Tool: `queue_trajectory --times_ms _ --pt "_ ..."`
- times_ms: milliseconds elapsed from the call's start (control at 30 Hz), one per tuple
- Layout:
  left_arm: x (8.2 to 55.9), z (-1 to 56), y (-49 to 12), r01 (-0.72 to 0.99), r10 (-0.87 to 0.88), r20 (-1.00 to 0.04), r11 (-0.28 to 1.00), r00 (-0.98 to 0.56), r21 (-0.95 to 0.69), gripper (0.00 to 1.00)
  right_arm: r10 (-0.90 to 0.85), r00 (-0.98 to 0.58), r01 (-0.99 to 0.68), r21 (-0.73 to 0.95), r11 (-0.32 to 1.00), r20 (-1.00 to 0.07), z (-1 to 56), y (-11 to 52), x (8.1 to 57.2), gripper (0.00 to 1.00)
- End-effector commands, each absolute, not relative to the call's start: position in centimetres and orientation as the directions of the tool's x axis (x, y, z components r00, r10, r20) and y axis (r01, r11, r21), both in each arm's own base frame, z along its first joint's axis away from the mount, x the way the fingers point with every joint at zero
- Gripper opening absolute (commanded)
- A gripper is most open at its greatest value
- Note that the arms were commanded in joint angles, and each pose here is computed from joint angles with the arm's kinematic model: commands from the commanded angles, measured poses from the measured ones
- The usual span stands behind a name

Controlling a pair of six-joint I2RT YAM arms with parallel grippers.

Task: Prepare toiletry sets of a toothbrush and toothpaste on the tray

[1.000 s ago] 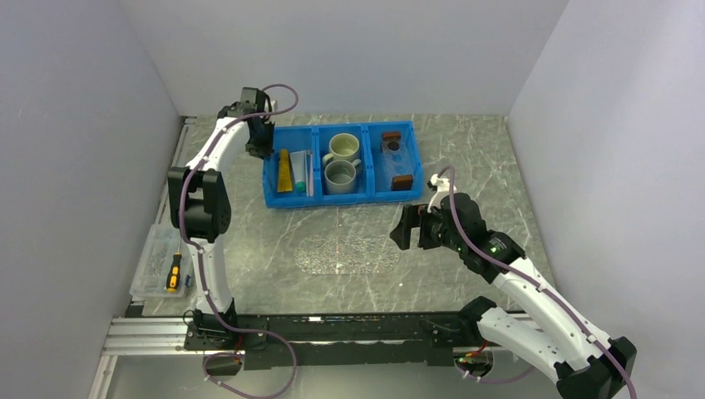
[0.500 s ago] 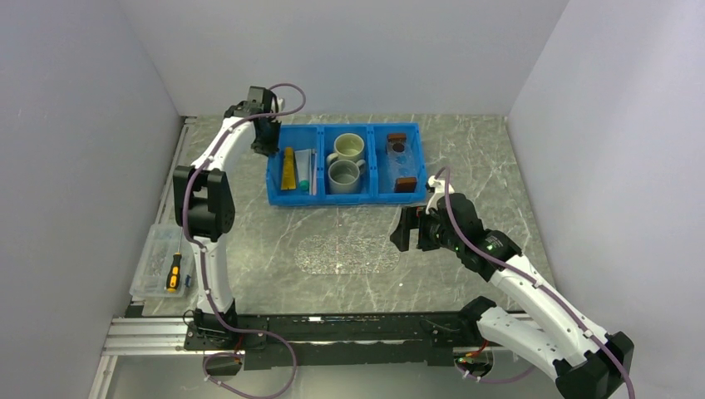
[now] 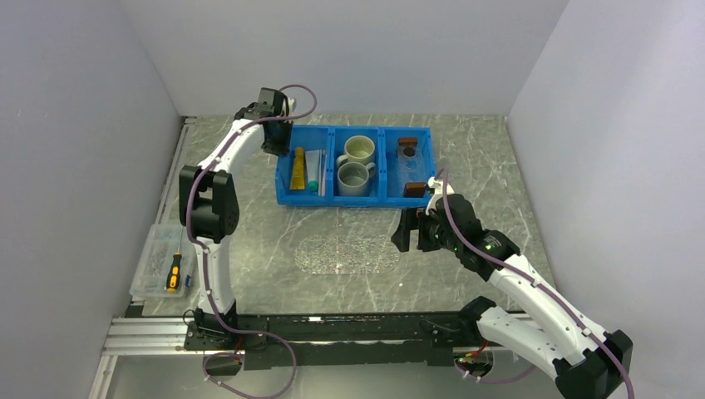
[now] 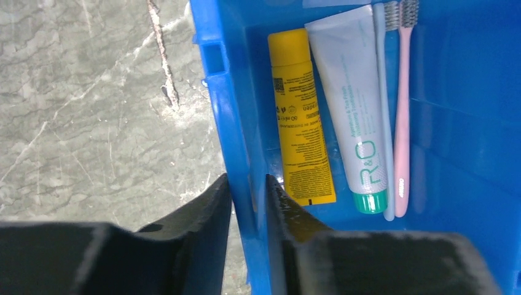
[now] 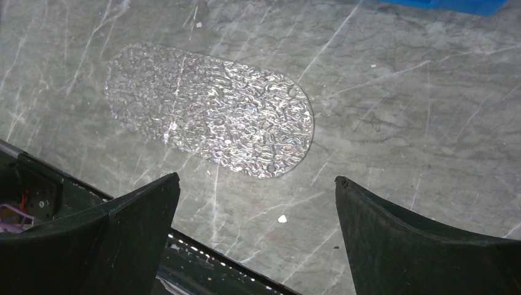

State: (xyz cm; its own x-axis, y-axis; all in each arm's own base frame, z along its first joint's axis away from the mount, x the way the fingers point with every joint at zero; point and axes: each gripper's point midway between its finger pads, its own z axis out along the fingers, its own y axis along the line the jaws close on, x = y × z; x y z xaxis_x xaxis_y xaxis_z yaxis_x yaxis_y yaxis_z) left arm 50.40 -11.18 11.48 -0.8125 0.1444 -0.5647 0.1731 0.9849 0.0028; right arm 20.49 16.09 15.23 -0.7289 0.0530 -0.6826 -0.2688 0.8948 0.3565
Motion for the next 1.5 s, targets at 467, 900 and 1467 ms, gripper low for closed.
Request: queue_trajectory --times_ms 467,900,1467 --pt "42.0 26.9 -9.4 0.042 -0.034 -0.778 0.996 -0.627 -0.077 0.78 0.089 -0.745 -0.124 0.269 0.955 -0.661 15.4 13.7 21.3 1.0" --pt "28.4 18.2 -11.6 0.051 -0.2 -0.619 0.93 -0.76 -0.364 0.81 0.193 -0.831 0.026 0.31 0.951 -0.523 9.3 14.1 20.1 0.99" --pt "22.5 9.9 -15.6 0.059 -0.245 -0.407 0.794 -0.88 -0.605 0.84 0.235 -0.857 0.035 0.404 0.914 -0.458 7.1 16.6 20.5 0.99"
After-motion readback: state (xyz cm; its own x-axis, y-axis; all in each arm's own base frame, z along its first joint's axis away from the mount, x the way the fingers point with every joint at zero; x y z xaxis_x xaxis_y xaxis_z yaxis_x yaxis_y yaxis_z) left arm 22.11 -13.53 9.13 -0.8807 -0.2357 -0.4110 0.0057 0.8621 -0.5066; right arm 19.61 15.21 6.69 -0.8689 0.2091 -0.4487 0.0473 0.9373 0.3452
